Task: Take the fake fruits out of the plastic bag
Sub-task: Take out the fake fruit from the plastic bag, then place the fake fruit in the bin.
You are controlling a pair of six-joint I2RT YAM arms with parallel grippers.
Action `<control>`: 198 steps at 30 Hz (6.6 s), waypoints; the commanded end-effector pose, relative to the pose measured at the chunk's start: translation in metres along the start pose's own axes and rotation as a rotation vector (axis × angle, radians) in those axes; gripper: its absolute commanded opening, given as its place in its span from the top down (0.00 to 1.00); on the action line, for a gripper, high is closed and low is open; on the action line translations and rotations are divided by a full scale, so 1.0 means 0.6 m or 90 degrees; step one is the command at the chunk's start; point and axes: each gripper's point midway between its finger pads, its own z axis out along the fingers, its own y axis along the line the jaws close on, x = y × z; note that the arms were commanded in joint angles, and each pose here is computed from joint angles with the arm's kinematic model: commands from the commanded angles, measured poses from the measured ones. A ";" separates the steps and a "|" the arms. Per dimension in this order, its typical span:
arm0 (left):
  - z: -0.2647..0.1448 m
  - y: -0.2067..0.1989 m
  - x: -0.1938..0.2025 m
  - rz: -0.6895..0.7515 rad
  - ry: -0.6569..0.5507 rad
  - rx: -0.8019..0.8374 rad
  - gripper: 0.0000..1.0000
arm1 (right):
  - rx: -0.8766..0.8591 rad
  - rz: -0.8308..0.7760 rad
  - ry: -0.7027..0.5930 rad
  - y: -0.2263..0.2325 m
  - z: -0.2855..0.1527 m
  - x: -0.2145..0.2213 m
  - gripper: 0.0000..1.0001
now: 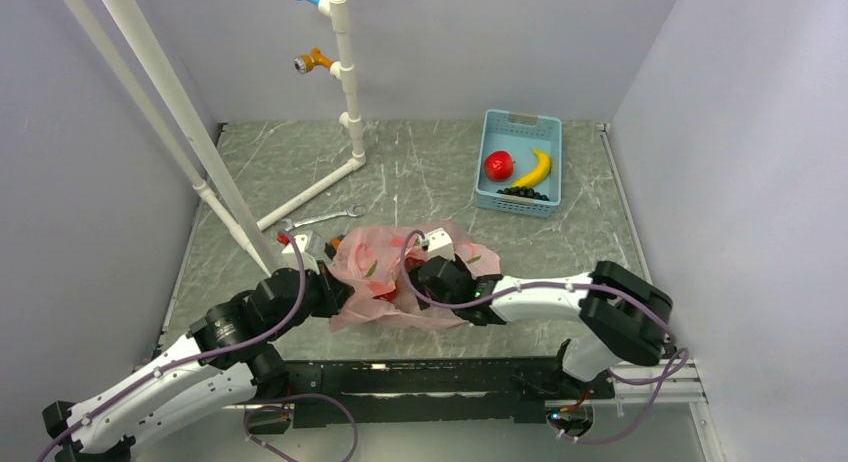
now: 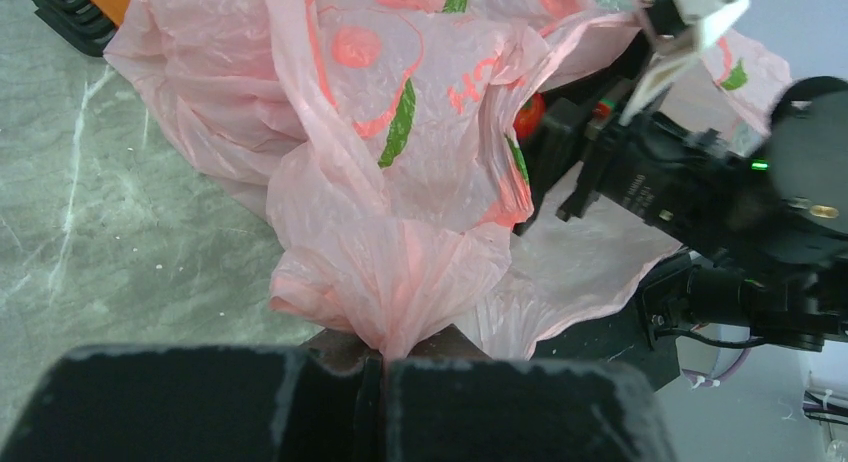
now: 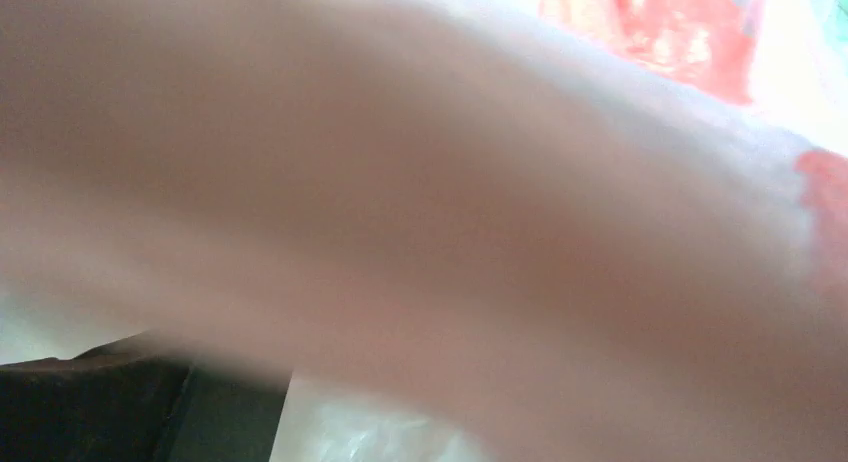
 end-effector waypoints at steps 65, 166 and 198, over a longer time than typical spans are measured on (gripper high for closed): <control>-0.002 0.006 0.003 -0.008 -0.010 0.005 1.00 | -0.202 0.015 -0.223 0.075 -0.088 -0.114 0.89; -0.012 -0.008 0.001 -0.021 0.018 0.006 1.00 | 0.409 0.430 -0.138 -0.627 0.207 -0.363 1.00; -0.007 -0.013 0.002 -0.012 0.038 -0.008 1.00 | 0.324 0.413 -0.035 -0.608 0.250 -0.315 0.31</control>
